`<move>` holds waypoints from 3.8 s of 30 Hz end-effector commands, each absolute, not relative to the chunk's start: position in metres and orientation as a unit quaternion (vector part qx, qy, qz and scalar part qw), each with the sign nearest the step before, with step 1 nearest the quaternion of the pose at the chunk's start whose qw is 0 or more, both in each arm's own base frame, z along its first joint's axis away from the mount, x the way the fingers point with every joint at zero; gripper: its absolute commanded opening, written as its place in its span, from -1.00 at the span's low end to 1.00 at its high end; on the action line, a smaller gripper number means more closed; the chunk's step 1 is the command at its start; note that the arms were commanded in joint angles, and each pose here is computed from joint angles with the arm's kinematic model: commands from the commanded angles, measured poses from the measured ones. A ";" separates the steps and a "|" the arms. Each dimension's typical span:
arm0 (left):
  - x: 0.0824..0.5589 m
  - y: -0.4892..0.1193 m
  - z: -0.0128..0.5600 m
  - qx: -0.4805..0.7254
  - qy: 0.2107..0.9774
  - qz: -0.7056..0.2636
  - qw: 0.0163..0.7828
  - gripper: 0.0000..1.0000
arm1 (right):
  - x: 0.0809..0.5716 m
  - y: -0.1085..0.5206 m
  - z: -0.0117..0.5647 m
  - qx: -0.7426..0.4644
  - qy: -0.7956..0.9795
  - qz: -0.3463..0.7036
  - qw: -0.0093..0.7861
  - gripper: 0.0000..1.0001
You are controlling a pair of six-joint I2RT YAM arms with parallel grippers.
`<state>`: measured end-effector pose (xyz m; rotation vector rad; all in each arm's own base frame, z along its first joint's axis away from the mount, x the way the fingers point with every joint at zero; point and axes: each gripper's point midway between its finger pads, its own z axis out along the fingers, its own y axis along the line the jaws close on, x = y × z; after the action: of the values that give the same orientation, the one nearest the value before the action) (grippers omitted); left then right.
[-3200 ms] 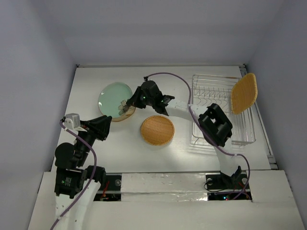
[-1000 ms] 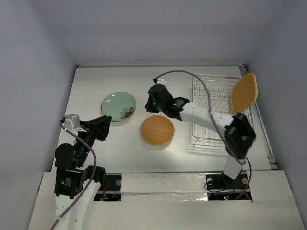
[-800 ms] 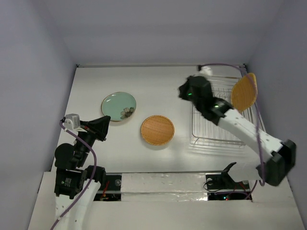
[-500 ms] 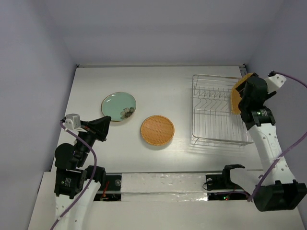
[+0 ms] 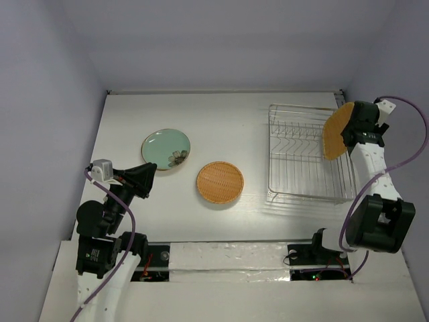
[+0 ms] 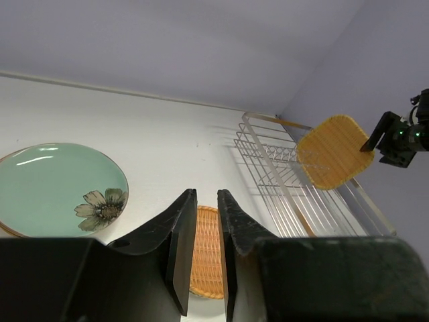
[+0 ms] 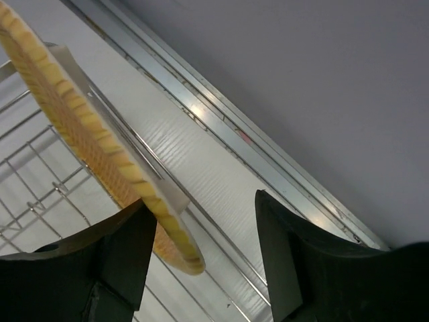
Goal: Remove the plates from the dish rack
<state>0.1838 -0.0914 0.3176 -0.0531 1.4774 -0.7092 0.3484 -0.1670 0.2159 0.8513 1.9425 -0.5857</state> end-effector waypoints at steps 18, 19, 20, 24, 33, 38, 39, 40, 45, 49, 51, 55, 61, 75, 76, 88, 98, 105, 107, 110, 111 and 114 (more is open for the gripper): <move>0.179 -0.095 0.333 -0.007 0.637 -0.325 0.699 -0.64 | 0.376 -0.169 0.257 0.256 0.808 -0.219 0.484 -1.00; 0.180 -0.095 0.332 -0.006 0.637 -0.325 0.699 -0.64 | 0.376 -0.166 0.260 0.246 0.810 -0.222 0.484 -1.00; 0.179 -0.095 0.332 -0.007 0.637 -0.325 0.699 -0.64 | 0.374 -0.166 0.262 0.244 0.811 -0.225 0.482 -1.00; 0.179 -0.094 0.333 -0.008 0.636 -0.325 0.700 -0.64 | 0.372 -0.153 0.287 0.217 0.806 -0.224 0.504 -1.00; 0.179 -0.093 0.334 -0.010 0.634 -0.324 0.702 -0.63 | 0.364 -0.122 0.350 0.155 0.778 -0.242 0.559 -1.00; 0.179 -0.093 0.334 -0.012 0.634 -0.323 0.702 -0.63 | 0.343 -0.113 0.401 0.183 0.736 -0.221 0.613 -1.00; 0.179 -0.092 0.334 -0.012 0.633 -0.323 0.703 -0.62 | 0.341 -0.107 0.410 0.183 0.729 -0.208 0.626 -1.00; 0.178 -0.092 0.334 -0.011 0.634 -0.323 0.703 -0.62 | 0.339 -0.101 0.420 0.188 0.720 -0.188 0.640 -1.00; 0.180 -0.092 0.333 -0.014 0.635 -0.321 0.703 -0.62 | 0.322 -0.038 0.443 0.173 0.700 -0.017 0.692 -1.00; 0.181 -0.090 0.333 -0.020 0.636 -0.318 0.703 -0.62 | 0.299 0.036 0.430 0.143 0.691 0.189 0.683 -1.00; 0.182 -0.089 0.332 -0.022 0.637 -0.317 0.702 -0.62 | 0.288 0.081 0.408 0.095 0.694 0.289 0.653 -1.00; 0.185 -0.089 0.330 -0.027 0.643 -0.314 0.698 -0.60 | 0.257 0.143 0.390 0.051 0.681 0.425 0.594 -1.00; 0.191 -0.087 0.325 -0.036 0.653 -0.309 0.691 -0.59 | 0.230 0.225 0.349 -0.044 0.712 0.506 0.485 -1.00; 0.201 -0.083 0.317 -0.049 0.666 -0.297 0.682 -0.59 | 0.256 0.286 0.241 -0.131 0.788 0.489 0.349 -1.00; 0.202 -0.083 0.316 -0.050 0.667 -0.296 0.682 -0.59 | 0.258 0.288 0.235 -0.131 0.792 0.488 0.343 -1.00; 0.203 -0.084 0.314 -0.050 0.671 -0.297 0.678 -0.59 | 0.293 0.283 0.173 -0.088 0.828 0.445 0.329 -1.00; 0.203 -0.084 0.314 -0.048 0.670 -0.297 0.678 -0.59 | 0.302 0.255 0.125 -0.058 0.879 0.357 0.312 -0.42; 0.203 -0.083 0.316 -0.050 0.668 -0.295 0.681 -0.59 | 0.303 0.238 0.110 -0.057 0.899 0.304 0.311 0.17; 0.203 -0.083 0.315 -0.050 0.668 -0.295 0.681 -0.59 | 0.301 0.236 0.111 -0.062 0.901 0.299 0.308 0.37; 0.203 -0.083 0.316 -0.051 0.667 -0.296 0.681 -0.59 | 0.301 0.238 0.121 -0.071 0.898 0.297 0.317 0.57; 0.202 -0.082 0.316 -0.052 0.667 -0.296 0.682 -0.59 | 0.298 0.240 0.125 -0.076 0.896 0.298 0.320 0.61; 0.202 -0.083 0.316 -0.051 0.667 -0.297 0.682 -0.59 | 0.292 0.245 0.134 -0.088 0.896 0.290 0.324 0.72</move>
<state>0.2007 -0.0826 0.3067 -0.1173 1.5288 -0.6585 0.2858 0.2398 0.0975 -0.1751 2.4436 0.7939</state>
